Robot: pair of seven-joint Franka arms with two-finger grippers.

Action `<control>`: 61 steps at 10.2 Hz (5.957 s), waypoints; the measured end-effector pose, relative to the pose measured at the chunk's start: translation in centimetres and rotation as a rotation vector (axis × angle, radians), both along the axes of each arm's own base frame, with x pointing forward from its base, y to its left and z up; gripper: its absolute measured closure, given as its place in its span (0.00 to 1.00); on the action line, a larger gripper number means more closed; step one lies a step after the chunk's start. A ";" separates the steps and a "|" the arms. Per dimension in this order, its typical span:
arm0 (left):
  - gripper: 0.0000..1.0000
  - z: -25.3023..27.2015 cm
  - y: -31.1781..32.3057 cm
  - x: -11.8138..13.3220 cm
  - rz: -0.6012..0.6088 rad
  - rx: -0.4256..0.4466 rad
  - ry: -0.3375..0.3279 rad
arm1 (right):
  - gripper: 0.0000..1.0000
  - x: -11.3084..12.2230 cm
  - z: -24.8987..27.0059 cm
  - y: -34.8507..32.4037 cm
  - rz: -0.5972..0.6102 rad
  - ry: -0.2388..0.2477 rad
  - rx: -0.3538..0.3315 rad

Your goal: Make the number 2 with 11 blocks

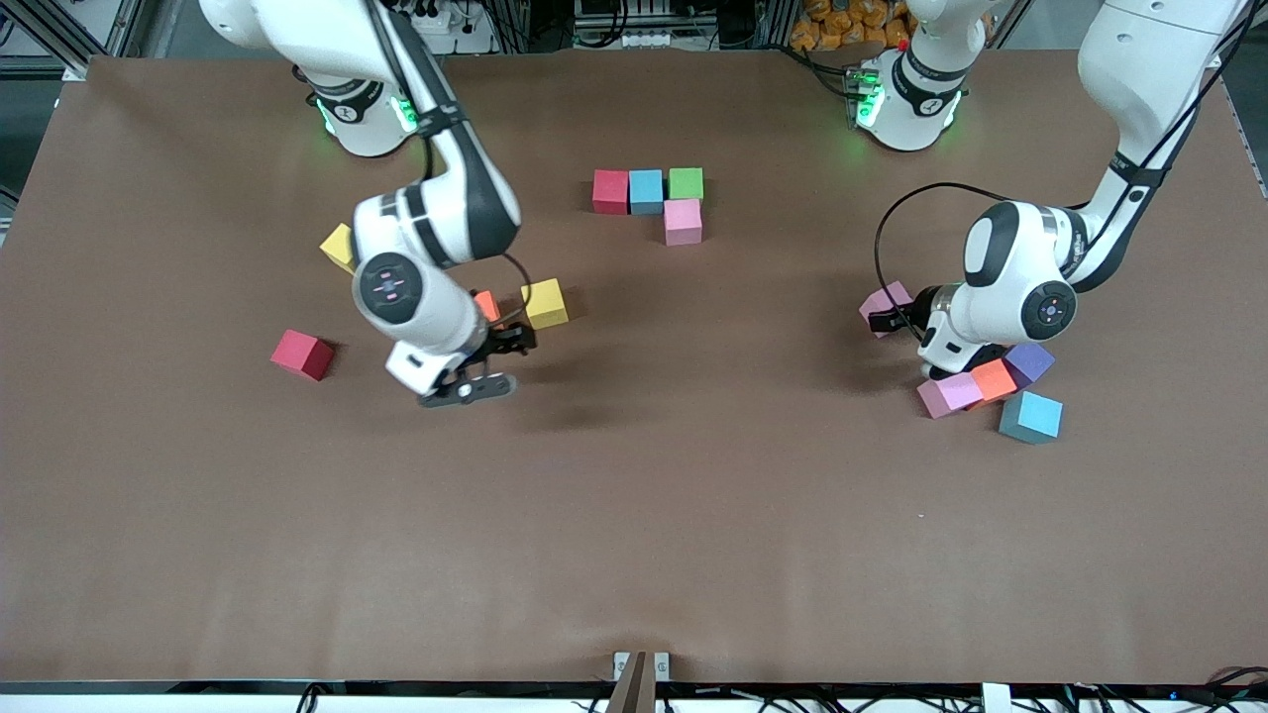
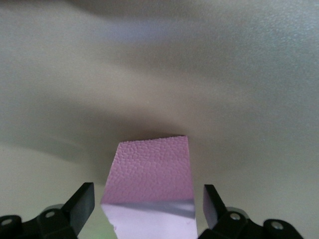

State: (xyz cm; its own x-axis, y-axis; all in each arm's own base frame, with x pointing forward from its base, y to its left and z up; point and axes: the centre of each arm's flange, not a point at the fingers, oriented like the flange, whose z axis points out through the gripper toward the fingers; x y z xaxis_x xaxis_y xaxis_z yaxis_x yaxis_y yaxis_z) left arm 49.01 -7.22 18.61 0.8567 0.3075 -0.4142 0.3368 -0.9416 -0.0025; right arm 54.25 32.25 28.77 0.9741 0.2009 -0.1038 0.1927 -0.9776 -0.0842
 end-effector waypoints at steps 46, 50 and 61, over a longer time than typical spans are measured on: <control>0.17 -1.1 -37.1 -11.3 -0.362 -0.033 0.017 | 0.44 1.3 1.5 -3.7 1.443 -0.129 0.089; 0.00 -1.2 -36.9 -11.2 -0.321 -0.013 0.021 | 0.44 1.1 1.4 -3.5 1.450 -0.125 0.092; 0.00 16.5 -32.1 -0.2 0.044 0.141 -0.084 | 0.44 -9.7 -3.1 7.0 1.441 -0.106 0.185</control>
